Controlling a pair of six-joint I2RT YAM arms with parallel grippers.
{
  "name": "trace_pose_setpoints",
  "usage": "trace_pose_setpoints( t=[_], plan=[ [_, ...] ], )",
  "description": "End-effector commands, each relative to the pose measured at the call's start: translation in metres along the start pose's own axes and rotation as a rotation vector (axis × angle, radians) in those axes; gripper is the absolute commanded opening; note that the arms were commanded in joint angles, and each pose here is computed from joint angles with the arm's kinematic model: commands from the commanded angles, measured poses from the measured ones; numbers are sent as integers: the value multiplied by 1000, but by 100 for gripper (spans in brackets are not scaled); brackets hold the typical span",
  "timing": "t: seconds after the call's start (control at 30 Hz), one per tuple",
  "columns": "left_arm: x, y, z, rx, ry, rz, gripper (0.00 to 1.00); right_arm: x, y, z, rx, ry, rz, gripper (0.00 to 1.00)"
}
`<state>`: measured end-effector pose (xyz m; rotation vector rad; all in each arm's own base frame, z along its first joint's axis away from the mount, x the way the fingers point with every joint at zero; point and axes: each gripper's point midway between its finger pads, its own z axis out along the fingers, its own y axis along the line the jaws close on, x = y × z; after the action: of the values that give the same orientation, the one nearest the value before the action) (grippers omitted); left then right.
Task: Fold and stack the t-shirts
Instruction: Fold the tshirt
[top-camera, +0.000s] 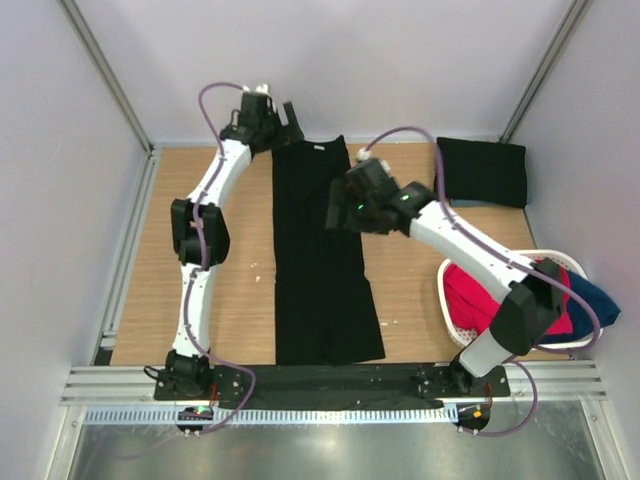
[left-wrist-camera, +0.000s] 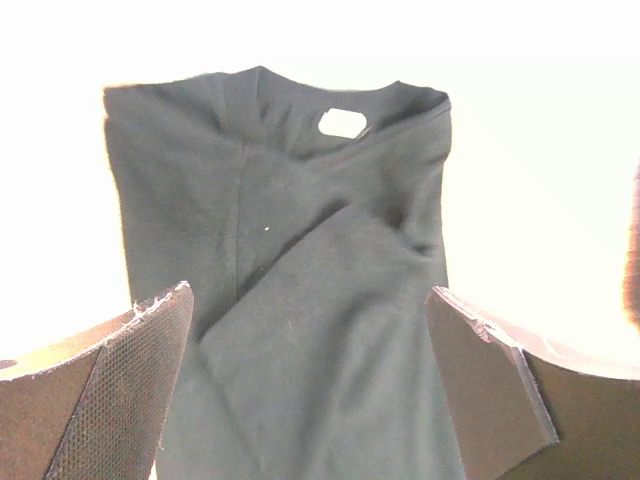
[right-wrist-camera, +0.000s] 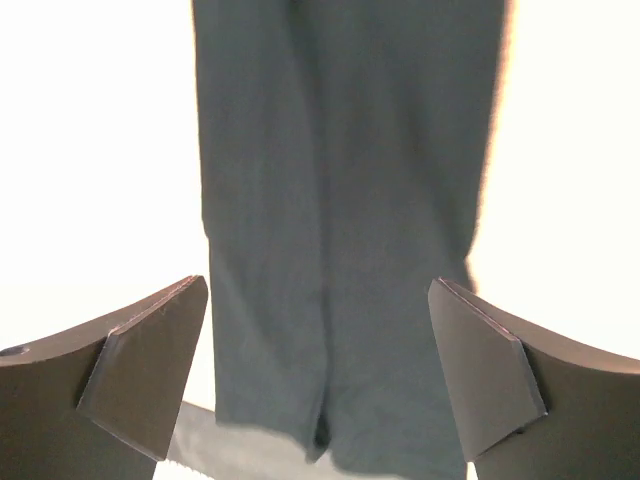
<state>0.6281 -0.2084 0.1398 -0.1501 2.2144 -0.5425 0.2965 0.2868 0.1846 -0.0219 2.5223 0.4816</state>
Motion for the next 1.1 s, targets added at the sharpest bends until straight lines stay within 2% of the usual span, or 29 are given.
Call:
trace_pose_setpoints(
  t=[0.0, 0.03, 0.07, 0.13, 0.17, 0.2, 0.23, 0.27, 0.3, 0.33, 0.37, 0.4, 0.43, 0.47, 0.53, 0.57, 0.6, 0.67, 0.73, 0.83, 0.97, 1.07],
  plan=[
    [-109, -46, -127, 76, -241, 51, 100, -49, -32, -29, 15, -128, 32, 100],
    [-98, -35, -139, 40, -184, 31, 100, -48, -35, -31, -20, -107, 25, 100],
    [-101, -40, -168, 39, -184, 22, 100, -50, -44, -31, -21, -102, 39, 100],
    [-43, -18, -173, -24, -9, -19, 100, -41, -57, -29, -56, -50, 55, 100],
    [-33, -26, -204, 6, 4, -32, 100, -32, -62, -29, -62, -23, 49, 100],
    [-10, -26, -211, 14, 58, -76, 100, -25, -66, -28, -71, -8, 41, 100],
    [47, -3, -208, -37, 181, -125, 98, -4, -78, -22, -51, 38, 43, 100],
    [72, -5, -217, -35, 217, -140, 98, 4, -78, -28, -69, 41, 41, 100],
    [78, -14, -246, -12, 184, -145, 98, 13, -81, -29, -79, 57, 44, 100],
    [135, 6, -246, -79, 284, -223, 95, 41, -92, -21, -69, 117, 57, 100],
    [161, -3, -256, -69, 317, -224, 94, 49, -87, -27, -127, 116, 69, 100],
    [171, -10, -280, -42, 290, -244, 93, 62, -87, -27, -151, 147, 93, 99],
    [212, 2, -286, -92, 354, -312, 91, 89, -96, -23, -147, 206, 116, 96],
    [233, -5, -297, -78, 370, -324, 90, 96, -95, -28, -172, 203, 125, 95],
    [244, -7, -323, -51, 309, -360, 89, 128, -103, -29, -180, 270, 170, 94],
    [273, 6, -326, -100, 341, -432, 88, 137, -106, -30, -183, 279, 178, 93],
    [277, 0, -340, -49, 317, -447, 86, 141, -105, -36, -200, 264, 190, 91],
    [313, 11, -344, -80, 367, -515, 81, 165, -114, -36, -197, 305, 210, 89],
    [334, 9, -351, -56, 387, -507, 75, 190, -123, -39, -193, 344, 235, 83],
    [366, 11, -354, -80, 441, -471, 74, 221, -138, -43, -161, 392, 245, 77],
    [395, 6, -351, -112, 491, -407, 72, 243, -146, -48, -145, 420, 272, 71],
    [407, 5, -348, -159, 511, -381, 65, 254, -148, -48, -156, 433, 291, 66]
  ],
)
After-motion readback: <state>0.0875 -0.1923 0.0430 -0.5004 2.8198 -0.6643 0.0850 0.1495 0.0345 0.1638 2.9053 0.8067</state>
